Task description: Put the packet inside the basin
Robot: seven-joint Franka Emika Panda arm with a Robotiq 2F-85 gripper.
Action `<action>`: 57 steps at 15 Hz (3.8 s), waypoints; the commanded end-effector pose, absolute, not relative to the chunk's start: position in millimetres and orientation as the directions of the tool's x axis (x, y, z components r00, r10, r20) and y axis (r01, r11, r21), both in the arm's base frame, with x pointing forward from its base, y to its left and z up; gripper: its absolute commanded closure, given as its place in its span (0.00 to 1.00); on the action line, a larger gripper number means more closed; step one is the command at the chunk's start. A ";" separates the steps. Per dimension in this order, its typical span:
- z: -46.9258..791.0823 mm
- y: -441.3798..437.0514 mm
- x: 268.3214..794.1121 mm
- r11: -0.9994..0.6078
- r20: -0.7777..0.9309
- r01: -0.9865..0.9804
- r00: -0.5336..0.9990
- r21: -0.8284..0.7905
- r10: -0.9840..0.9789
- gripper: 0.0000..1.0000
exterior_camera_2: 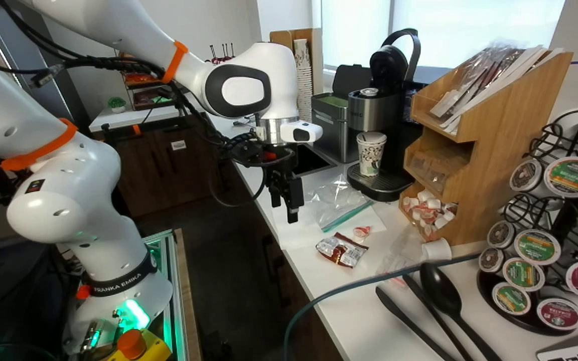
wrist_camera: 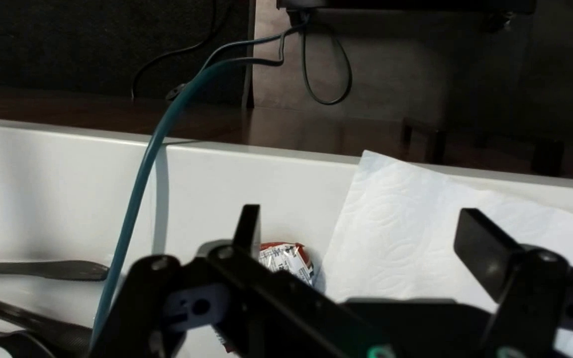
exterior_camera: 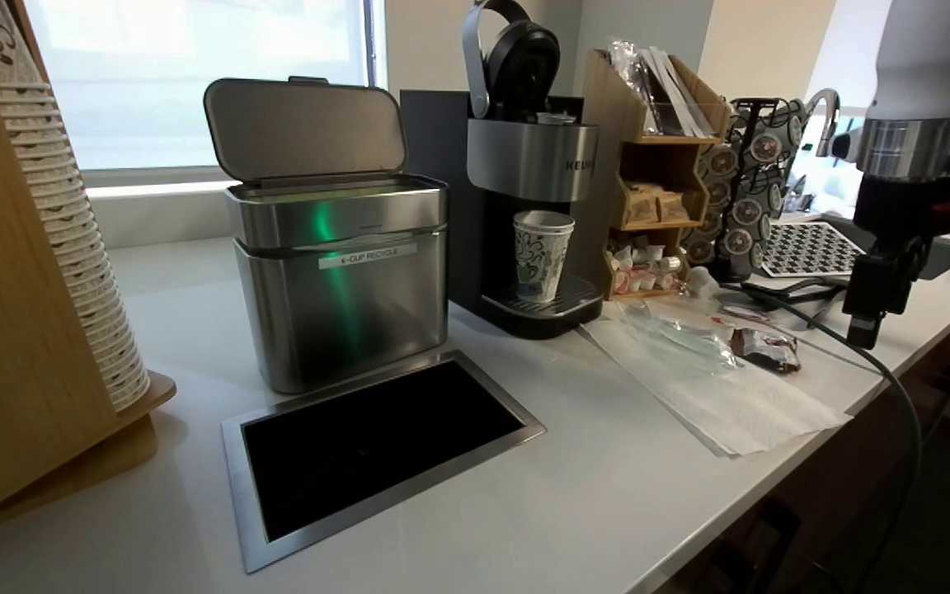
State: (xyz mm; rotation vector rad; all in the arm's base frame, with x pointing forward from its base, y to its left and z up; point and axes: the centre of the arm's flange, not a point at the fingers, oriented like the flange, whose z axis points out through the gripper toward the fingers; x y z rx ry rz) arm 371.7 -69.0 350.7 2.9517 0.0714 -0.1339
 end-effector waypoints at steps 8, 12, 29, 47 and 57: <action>313.0 -71.6 399.6 -0.904 0.052 0.308 0.940 0.298 0.337 0.00; 296.4 -87.1 402.0 -0.898 0.057 0.315 0.936 0.309 0.348 0.00; 255.2 -100.5 410.2 -0.904 0.072 0.299 0.939 0.306 0.336 0.13; 249.4 -105.7 413.2 -0.931 0.079 0.246 0.958 0.271 0.276 1.00; 411.5 -43.2 370.0 -0.965 0.407 0.247 0.875 0.091 0.263 1.00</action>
